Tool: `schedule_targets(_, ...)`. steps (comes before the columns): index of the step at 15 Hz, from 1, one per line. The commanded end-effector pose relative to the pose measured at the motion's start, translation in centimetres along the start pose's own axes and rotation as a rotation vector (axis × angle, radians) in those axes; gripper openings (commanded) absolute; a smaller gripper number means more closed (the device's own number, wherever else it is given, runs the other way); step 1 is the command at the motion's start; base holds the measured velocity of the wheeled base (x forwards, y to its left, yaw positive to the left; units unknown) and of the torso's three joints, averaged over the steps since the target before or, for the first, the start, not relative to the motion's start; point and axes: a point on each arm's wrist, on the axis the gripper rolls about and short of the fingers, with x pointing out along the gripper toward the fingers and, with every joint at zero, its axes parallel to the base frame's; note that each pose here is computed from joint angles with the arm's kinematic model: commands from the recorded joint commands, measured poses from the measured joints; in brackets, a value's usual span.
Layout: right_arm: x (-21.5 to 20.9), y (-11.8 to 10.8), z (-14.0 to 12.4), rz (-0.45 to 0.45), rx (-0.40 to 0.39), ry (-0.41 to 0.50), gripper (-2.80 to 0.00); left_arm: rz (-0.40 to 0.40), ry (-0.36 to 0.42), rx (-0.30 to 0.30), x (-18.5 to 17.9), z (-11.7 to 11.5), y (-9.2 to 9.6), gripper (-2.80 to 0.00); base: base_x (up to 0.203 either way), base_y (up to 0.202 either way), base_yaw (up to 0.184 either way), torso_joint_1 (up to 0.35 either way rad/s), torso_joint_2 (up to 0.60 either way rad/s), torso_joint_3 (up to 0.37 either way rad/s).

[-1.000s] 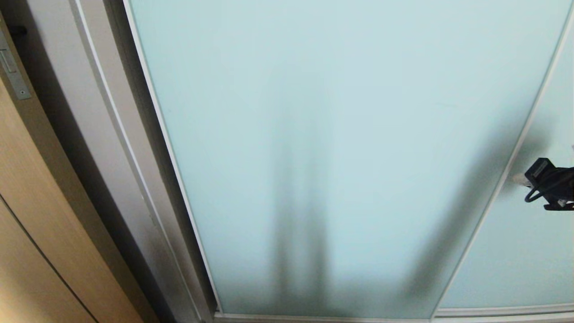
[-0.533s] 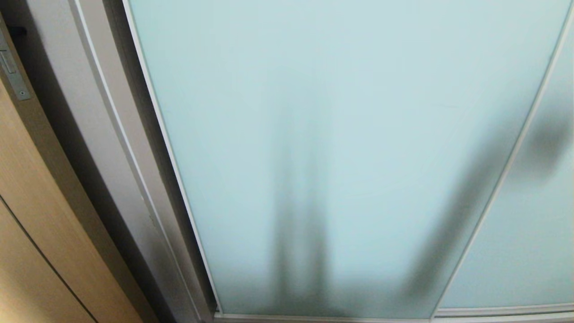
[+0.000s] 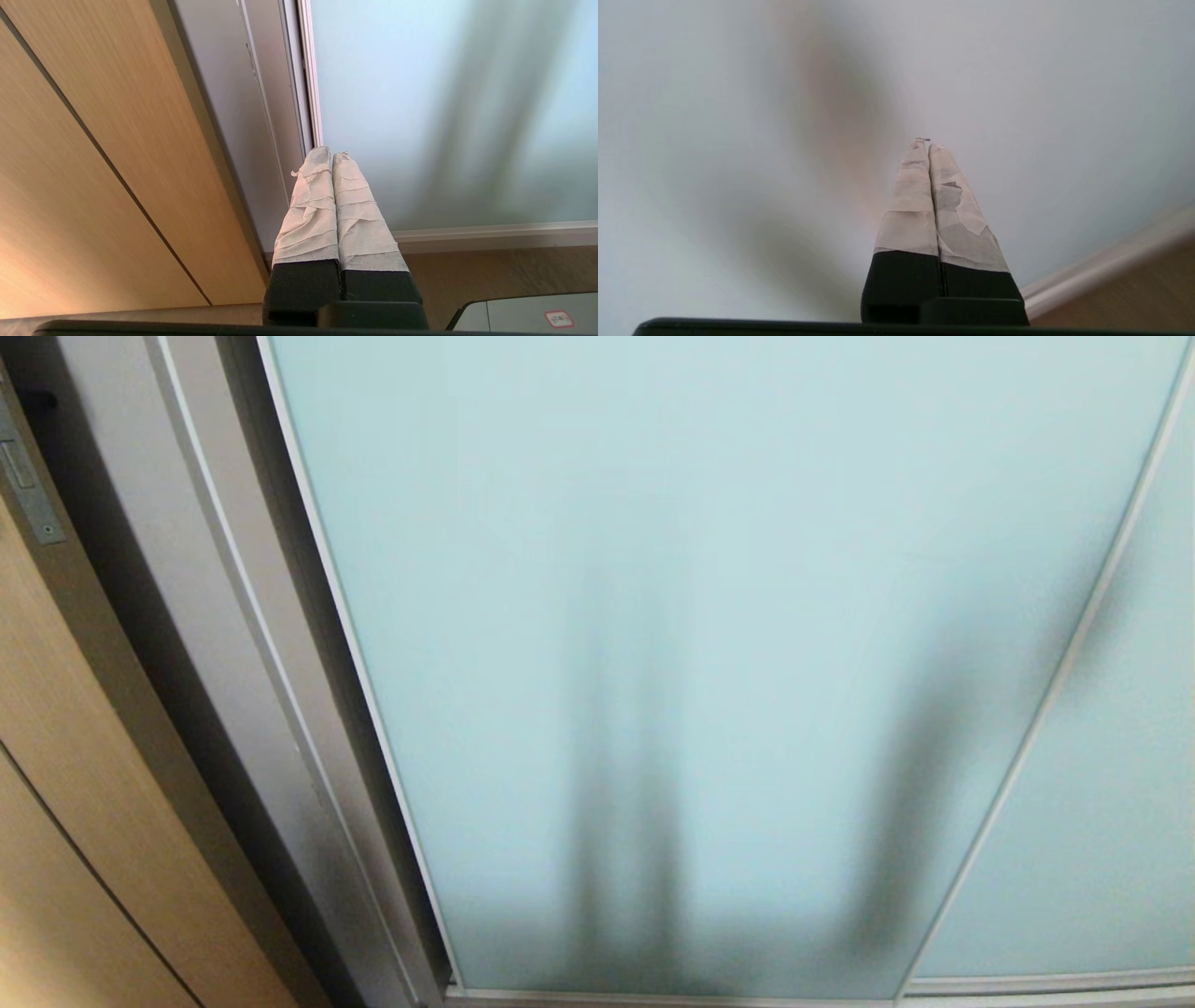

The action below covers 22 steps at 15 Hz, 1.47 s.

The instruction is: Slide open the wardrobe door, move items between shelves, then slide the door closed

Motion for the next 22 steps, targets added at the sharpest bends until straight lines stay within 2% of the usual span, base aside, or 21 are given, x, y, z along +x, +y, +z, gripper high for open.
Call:
schedule_targets(1,-7.7,2.7,-1.8,0.216,-0.090,-0.056,-2.80,-0.001,0.001,0.001,0.0,0.0,0.0,-2.80,0.000,0.000,0.000,0.000,0.00,0.000)
schedule_targets(3,-11.6,2.2,-6.0,0.326,-0.193,-0.015,-2.80,-0.001,0.001,0.001,0.0,0.0,0.0,-2.80,0.000,0.000,0.000,0.000,0.00,0.000)
schedule_targets(5,-14.6,1.1,-9.2,0.400,-0.250,-0.006,-2.80,-0.001,0.001,0.001,0.0,0.0,0.0,-2.80,0.000,0.000,0.000,0.000,0.00,0.000)
schedule_targets(7,-17.6,-0.4,-12.2,0.460,-0.273,-0.013,-2.80,-0.001,0.000,0.000,0.0,0.0,0.0,-2.80,0.000,0.000,0.000,0.000,0.00,0.000)
schedule_targets(9,-19.6,-1.8,-15.4,0.513,-0.283,0.027,-2.80,-0.001,0.000,-0.001,0.0,0.0,0.0,-2.80,0.000,0.000,0.000,0.000,0.00,0.000)
schedule_targets(11,-21.0,-3.0,-17.8,0.542,-0.272,0.005,-2.80,-0.001,0.001,-0.001,0.0,0.0,0.0,-2.80,0.000,0.000,0.000,0.000,0.00,0.000)
schedule_targets(12,-21.2,-3.4,-18.7,0.543,-0.247,0.014,-2.80,-0.001,0.000,-0.001,0.0,0.0,0.0,-2.80,0.000,0.000,0.000,0.000,0.00,0.000)
schedule_targets(13,-21.1,-3.6,-19.4,0.518,-0.186,0.047,-2.80,-0.001,0.000,-0.001,0.0,0.0,0.0,-2.80,0.000,0.000,0.000,0.000,0.00,0.000)
schedule_targets(15,-20.7,-3.7,-19.9,0.445,-0.152,0.026,-2.80,-0.001,0.000,-0.001,0.0,0.0,0.0,-2.80,0.000,0.000,0.000,0.000,0.00,0.000)
schedule_targets(16,-20.5,-3.8,-20.0,0.398,-0.167,-0.003,-2.80,-0.001,0.001,-0.001,0.0,0.0,0.0,-2.80,0.000,0.000,0.000,0.000,0.00,0.000)
schedule_targets(18,-20.4,-3.9,-20.4,0.412,-0.268,0.025,-2.80,-0.001,0.000,-0.001,0.0,0.0,0.0,-2.80,0.000,0.000,0.000,0.000,0.00,0.000)
schedule_targets(22,-20.5,-3.8,-20.4,0.427,-0.249,0.025,-2.80,-0.001,0.001,-0.001,0.0,0.0,0.0,-2.80,0.000,0.000,0.000,0.000,0.00,0.000)
